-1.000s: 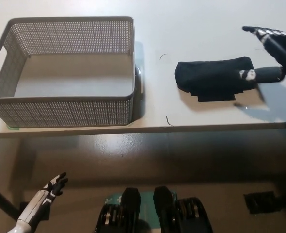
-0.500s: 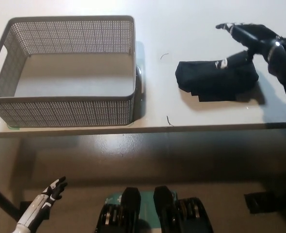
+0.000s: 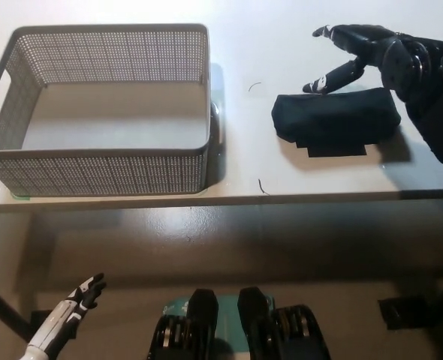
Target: Use the right hand to pick up the pencil case on the right hand side and put it into a grey container on the left side
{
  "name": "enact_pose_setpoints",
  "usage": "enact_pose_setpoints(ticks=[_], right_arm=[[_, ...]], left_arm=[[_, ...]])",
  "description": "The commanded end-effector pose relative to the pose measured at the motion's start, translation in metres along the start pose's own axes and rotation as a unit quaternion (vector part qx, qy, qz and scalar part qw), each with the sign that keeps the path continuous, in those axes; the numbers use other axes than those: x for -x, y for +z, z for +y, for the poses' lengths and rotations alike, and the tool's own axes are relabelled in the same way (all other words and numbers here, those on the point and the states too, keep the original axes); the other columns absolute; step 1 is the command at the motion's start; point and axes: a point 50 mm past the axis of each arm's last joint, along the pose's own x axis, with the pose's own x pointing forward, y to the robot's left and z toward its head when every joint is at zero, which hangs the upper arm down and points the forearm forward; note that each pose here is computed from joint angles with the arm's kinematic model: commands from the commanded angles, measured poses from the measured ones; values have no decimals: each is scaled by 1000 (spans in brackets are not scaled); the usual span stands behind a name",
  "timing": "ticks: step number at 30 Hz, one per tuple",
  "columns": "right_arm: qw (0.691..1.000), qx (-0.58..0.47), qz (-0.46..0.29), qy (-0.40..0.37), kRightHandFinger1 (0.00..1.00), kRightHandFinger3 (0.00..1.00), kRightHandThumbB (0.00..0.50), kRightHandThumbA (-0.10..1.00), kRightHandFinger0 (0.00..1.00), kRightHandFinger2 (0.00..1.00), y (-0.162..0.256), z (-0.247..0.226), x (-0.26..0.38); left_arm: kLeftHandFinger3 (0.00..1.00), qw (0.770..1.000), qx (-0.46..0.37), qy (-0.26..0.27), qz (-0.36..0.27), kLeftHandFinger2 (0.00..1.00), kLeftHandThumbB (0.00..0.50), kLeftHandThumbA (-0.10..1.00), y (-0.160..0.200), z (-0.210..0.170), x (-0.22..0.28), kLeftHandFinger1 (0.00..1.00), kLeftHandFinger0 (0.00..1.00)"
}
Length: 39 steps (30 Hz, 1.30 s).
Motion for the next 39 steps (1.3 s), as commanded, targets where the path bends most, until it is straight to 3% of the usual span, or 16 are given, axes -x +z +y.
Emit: enact_pose_setpoints(ticks=[1, 7, 19, 32, 39], right_arm=[[999, 23, -14, -32, 1000, 1000, 500, 842, 1000, 1000, 14, -42, 5], [999, 17, -23, -22, 1000, 1000, 500, 912, 1000, 1000, 19, -28, -2], [999, 7, -30, -7, 1000, 1000, 500, 869, 1000, 1000, 22, -12, -7], [1000, 8, -18, 17, 1000, 1000, 500, 865, 1000, 1000, 15, 22, -20], [999, 13, -2, 37, 1000, 1000, 500, 846, 1000, 1000, 5, 43, -28]], left_arm=[[1000, 999, -22, -1, -27, 1000, 365, 1000, 11, 14, -3, 1000, 1000], [1000, 999, -18, -2, -27, 1000, 363, 989, 9, 11, -1, 1000, 1000], [1000, 1000, -16, -4, -27, 1000, 387, 1000, 9, 12, 1, 1000, 1000], [1000, 1000, -5, -7, -28, 1000, 354, 952, 7, 8, 3, 1000, 1000], [1000, 1000, -13, -9, -25, 1000, 405, 1000, 5, 7, 5, 1000, 1000]])
